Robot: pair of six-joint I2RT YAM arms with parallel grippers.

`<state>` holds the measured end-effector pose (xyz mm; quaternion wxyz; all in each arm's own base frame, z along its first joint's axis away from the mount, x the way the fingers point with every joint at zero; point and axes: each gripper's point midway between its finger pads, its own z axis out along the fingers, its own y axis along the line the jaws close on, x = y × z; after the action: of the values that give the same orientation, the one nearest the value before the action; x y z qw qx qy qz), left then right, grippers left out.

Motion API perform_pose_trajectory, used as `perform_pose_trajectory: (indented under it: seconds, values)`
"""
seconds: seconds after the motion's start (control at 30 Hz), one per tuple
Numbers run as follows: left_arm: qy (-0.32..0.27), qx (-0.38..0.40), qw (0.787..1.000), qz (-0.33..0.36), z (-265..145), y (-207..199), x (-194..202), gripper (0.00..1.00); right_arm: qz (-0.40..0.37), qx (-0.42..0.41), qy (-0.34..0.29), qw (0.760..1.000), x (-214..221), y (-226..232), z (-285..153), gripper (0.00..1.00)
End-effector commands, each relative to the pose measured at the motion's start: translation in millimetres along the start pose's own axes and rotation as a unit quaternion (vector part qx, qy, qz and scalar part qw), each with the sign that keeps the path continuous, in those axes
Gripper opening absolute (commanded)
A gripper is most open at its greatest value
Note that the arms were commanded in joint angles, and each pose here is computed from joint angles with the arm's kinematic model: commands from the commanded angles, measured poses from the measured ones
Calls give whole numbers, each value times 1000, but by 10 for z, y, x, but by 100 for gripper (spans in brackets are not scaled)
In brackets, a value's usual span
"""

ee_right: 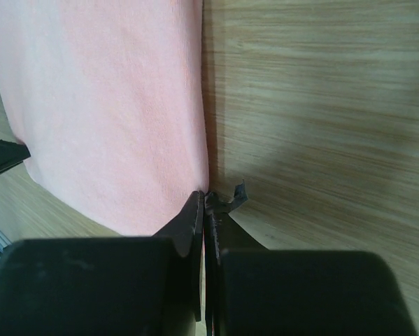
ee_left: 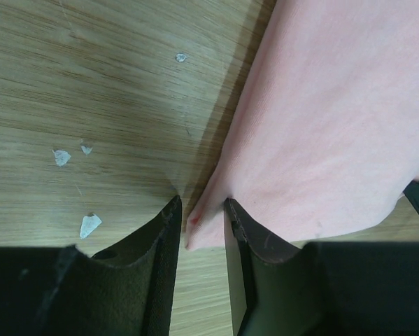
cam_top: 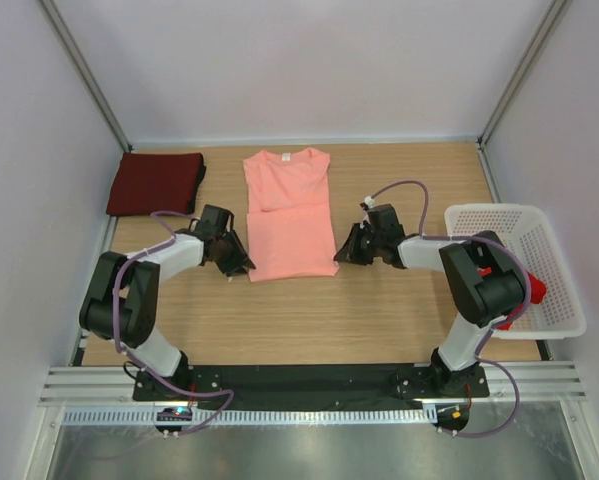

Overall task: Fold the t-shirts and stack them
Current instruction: Fold the tshirt

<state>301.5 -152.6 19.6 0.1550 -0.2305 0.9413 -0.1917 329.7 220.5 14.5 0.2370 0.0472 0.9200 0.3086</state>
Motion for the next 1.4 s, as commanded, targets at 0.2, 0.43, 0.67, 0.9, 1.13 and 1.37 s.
perform_pose_trajectory:
  seconds: [0.2, 0.43, 0.67, 0.9, 1.13, 1.37]
  values:
    - [10, -43, 999, -18, -8, 288, 182, 32, 24, 128, 36, 991, 548, -682, -127, 1]
    - [12, -3, 1000, -12, -161, 173, 238, 36, 36, 133, 32, 990, 569, -676, -197, 2]
    - [51, 68, 996, -14, -229, 25, 479, 45, 51, 140, 41, 988, 593, -588, -405, 12]
    - [65, 85, 994, -14, -199, 19, 589, 47, 83, 86, 25, 993, 515, -270, -575, 41]
    - [81, 93, 992, -21, -141, 10, 659, 46, 99, 74, 25, 992, 566, -235, -596, 45]
    - [83, 78, 993, -25, -69, 85, 684, 44, 117, 44, 39, 991, 668, -170, -473, 45]
